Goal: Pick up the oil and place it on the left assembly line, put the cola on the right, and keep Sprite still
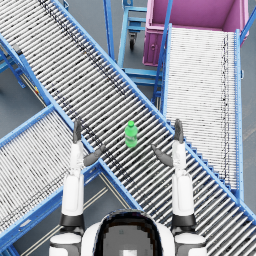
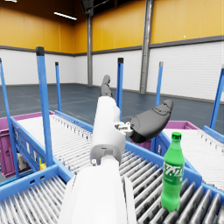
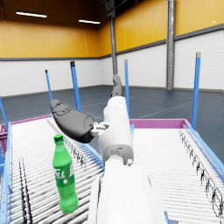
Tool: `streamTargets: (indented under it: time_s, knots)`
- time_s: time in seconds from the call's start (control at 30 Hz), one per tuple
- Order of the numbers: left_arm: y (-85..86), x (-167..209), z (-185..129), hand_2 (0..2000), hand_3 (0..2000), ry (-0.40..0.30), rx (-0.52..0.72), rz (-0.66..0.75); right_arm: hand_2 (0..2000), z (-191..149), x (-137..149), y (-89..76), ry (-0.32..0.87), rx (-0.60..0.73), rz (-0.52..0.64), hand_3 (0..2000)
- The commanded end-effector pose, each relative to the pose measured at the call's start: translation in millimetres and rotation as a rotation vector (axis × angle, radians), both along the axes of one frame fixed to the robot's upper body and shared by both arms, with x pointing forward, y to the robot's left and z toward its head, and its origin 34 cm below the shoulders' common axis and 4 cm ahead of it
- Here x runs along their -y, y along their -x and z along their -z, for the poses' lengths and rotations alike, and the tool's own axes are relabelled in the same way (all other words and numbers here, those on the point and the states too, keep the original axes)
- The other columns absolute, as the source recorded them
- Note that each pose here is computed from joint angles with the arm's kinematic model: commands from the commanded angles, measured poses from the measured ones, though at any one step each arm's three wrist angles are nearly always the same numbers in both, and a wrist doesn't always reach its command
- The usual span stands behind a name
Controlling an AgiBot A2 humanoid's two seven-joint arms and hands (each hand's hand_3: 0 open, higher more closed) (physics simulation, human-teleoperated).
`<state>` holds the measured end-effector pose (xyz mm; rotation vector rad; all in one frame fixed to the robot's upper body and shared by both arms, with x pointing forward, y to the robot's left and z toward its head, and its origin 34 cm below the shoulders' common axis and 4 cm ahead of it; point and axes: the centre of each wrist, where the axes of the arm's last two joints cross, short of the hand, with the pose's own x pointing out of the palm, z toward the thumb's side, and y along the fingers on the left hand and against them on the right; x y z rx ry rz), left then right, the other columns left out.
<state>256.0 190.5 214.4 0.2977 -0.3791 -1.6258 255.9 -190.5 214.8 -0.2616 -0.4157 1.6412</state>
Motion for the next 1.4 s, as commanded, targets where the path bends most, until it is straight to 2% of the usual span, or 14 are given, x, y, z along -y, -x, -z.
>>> streamTargets:
  time_s: [0.03, 0.7, 1.4]
  knots:
    - [0.1, -0.3, -0.2, 0, 0, 0.004, -0.004, 0.006, 0, -0.2, 0.3, 0.0, 0.0, -0.003, -0.011, 0]
    - [1.2, -9.6, -13.4, 0, 0, 0.096, -0.126, 0.159, 0, -13.0, 9.6, 1.1, 0.023, -0.089, -0.303, 0]
    - [1.5, -10.2, -14.2, 0, 0, 0.103, -0.14, 0.171, 0, -13.7, 10.2, 1.4, 0.025, -0.099, -0.326, 0]
